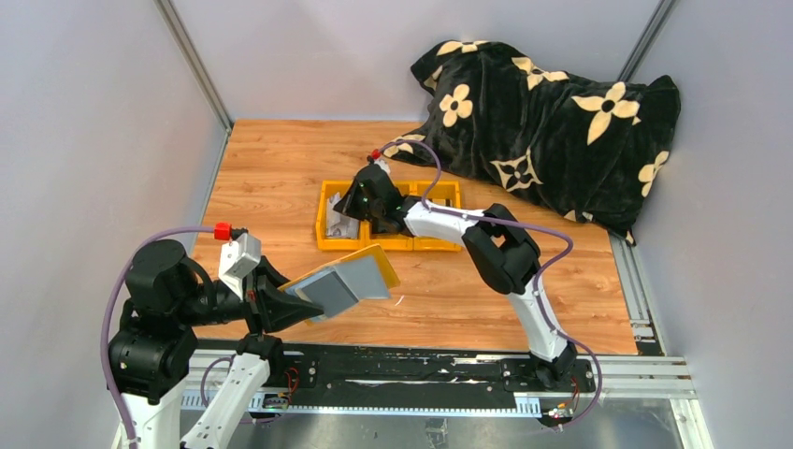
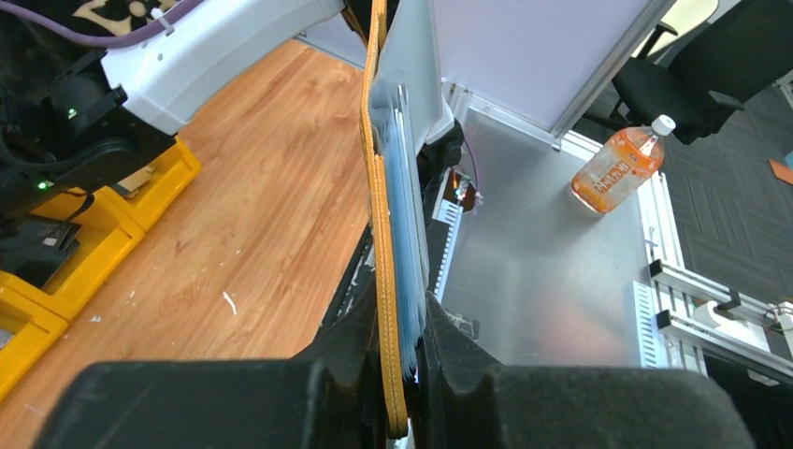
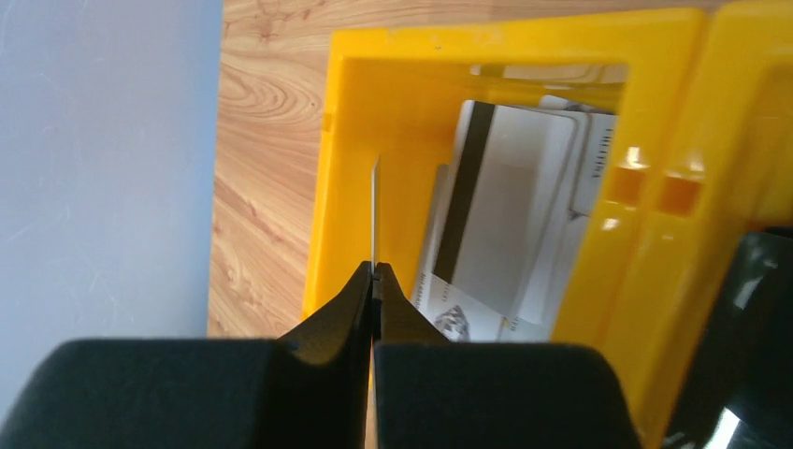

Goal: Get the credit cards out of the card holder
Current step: Place the credit card in the storage box, then place the card holder at the center of the board.

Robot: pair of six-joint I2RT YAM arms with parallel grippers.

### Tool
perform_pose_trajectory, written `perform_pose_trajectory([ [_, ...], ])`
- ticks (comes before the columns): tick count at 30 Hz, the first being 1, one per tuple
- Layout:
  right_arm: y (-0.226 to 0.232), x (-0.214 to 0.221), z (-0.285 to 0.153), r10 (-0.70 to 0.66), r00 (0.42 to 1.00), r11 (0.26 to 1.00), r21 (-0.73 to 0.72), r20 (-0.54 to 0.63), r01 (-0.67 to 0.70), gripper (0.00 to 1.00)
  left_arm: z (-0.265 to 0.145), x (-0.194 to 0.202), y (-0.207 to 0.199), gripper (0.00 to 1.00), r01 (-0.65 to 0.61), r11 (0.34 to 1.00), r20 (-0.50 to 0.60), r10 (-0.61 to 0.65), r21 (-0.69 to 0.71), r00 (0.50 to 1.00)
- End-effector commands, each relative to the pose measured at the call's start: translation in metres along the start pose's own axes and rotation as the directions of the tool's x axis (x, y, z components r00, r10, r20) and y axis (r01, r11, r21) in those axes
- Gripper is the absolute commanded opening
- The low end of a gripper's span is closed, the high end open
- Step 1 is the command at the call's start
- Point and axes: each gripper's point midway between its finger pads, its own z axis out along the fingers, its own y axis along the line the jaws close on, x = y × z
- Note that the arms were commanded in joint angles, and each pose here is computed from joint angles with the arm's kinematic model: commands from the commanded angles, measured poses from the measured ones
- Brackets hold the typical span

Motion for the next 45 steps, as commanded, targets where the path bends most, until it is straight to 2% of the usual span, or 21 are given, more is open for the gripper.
perform_pose_trajectory([
  [1,0.02,0.004,0.01,0.001,0.999,1.0,-0.011,0.036,0.0,0.04,-0.003,0.003,-0.02,0.0,-0.011,0.996,-0.004,0.011,0.088,1.0],
  [2,0.023,0.003,0.01,-0.001,0.999,1.0,-0.016,0.037,0.002,0.09,-0.003,0.003,-0.02,0.0,-0.012,0.996,-0.003,0.013,0.088,1.0],
  [5,0.033,-0.001,0.004,-0.008,0.999,0.999,-0.034,0.045,0.01,0.35,-0.003,0.005,-0.02,0.0,-0.012,0.996,-0.003,0.012,0.087,1.0],
  [7,0.039,-0.014,-0.006,-0.019,0.995,0.999,-0.028,0.095,0.021,0.54,-0.003,0.006,-0.019,0.0,-0.008,0.996,-0.005,0.008,0.086,1.0],
  [10,0.054,-0.03,-0.025,-0.041,0.99,0.997,-0.056,0.137,0.049,0.7,-0.003,0.006,-0.02,0.0,-0.008,0.996,-0.004,0.008,0.085,1.0],
  [11,0.06,-0.035,-0.032,-0.052,0.987,0.996,-0.07,0.151,0.063,0.72,-0.003,0.005,-0.02,0.0,-0.007,0.996,-0.004,0.008,0.085,1.0],
  [17,0.108,-0.064,-0.1,-0.13,0.965,0.967,-0.185,0.227,0.174,0.76,-0.003,0.006,-0.018,0.0,-0.013,0.997,-0.003,0.013,0.07,1.0],
  [21,0.119,-0.065,-0.156,-0.175,0.955,0.933,-0.268,0.239,0.238,0.8,-0.001,0.011,-0.01,0.0,-0.012,0.999,-0.01,0.013,0.053,1.0],
  [25,0.146,-0.059,-0.227,-0.218,0.953,0.817,-0.495,0.212,0.297,0.82,0.005,0.021,0.012,0.0,0.057,0.998,-0.04,-0.057,0.011,0.998],
  [28,0.162,-0.038,-0.278,-0.297,0.937,0.704,-0.621,0.185,0.346,0.83,0.006,0.02,0.017,0.0,0.027,1.0,-0.044,-0.027,0.008,0.999],
  [34,0.171,0.01,-0.354,-0.399,0.904,0.533,-0.764,0.152,0.364,0.84,0.007,0.022,0.024,0.0,0.009,1.0,-0.051,-0.01,-0.01,0.999],
  [39,0.176,0.039,-0.373,-0.444,0.886,0.487,-0.793,0.136,0.366,0.84,0.008,0.025,0.028,0.0,0.032,0.999,-0.061,-0.033,-0.015,0.998],
  [43,0.168,0.037,-0.373,-0.454,0.88,0.534,-0.748,0.142,0.395,0.84,0.006,0.019,0.025,0.0,0.009,1.0,-0.049,-0.01,-0.028,0.999],
  [45,0.169,0.033,-0.385,-0.455,0.873,0.524,-0.74,0.176,0.423,0.85,0.005,0.019,0.024,0.0,-0.003,0.999,-0.045,0.001,-0.038,0.999],
])
